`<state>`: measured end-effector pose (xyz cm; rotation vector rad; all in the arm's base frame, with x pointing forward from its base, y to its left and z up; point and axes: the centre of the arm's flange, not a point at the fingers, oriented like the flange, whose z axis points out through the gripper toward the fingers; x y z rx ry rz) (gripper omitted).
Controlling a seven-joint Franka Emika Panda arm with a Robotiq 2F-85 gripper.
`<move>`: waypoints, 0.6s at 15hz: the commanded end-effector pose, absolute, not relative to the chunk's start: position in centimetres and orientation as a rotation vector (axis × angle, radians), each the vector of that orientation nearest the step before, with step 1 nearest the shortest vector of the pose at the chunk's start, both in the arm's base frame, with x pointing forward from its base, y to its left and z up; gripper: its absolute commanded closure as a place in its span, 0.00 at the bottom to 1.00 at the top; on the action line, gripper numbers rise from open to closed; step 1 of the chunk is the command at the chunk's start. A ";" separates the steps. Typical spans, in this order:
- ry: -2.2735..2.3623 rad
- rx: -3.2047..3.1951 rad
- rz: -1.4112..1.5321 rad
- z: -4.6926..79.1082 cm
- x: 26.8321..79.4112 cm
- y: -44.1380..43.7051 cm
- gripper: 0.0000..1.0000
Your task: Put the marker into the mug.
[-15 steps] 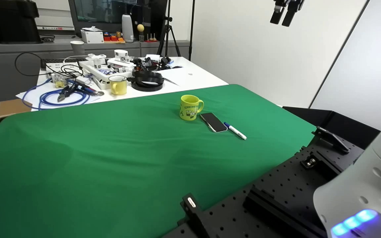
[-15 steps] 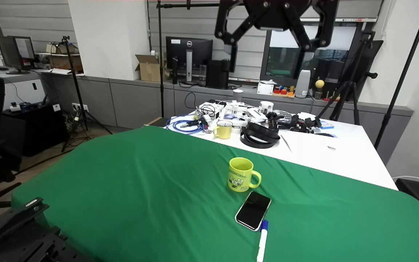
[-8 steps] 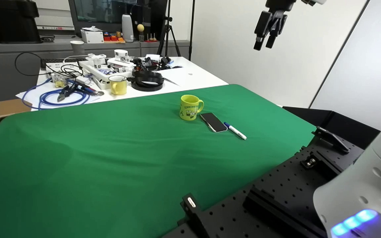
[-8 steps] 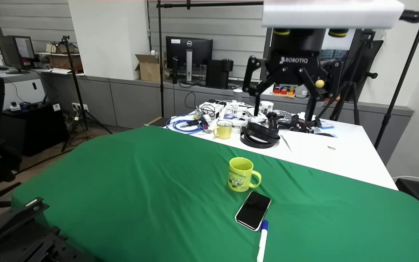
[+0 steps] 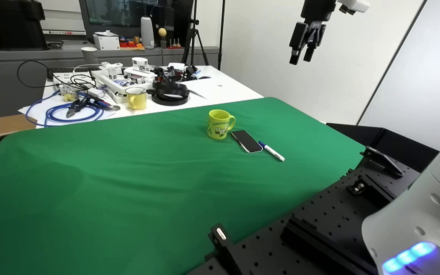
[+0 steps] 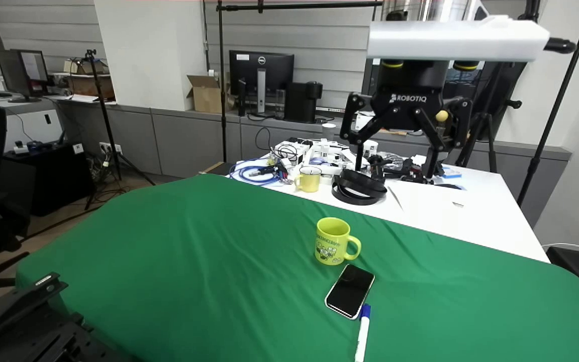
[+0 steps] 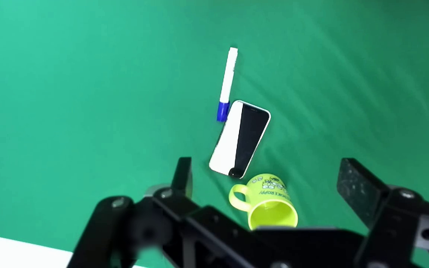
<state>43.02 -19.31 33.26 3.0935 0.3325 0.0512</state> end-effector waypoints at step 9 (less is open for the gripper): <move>0.142 3.047 -0.131 13.8 47.1 -22.1 0.00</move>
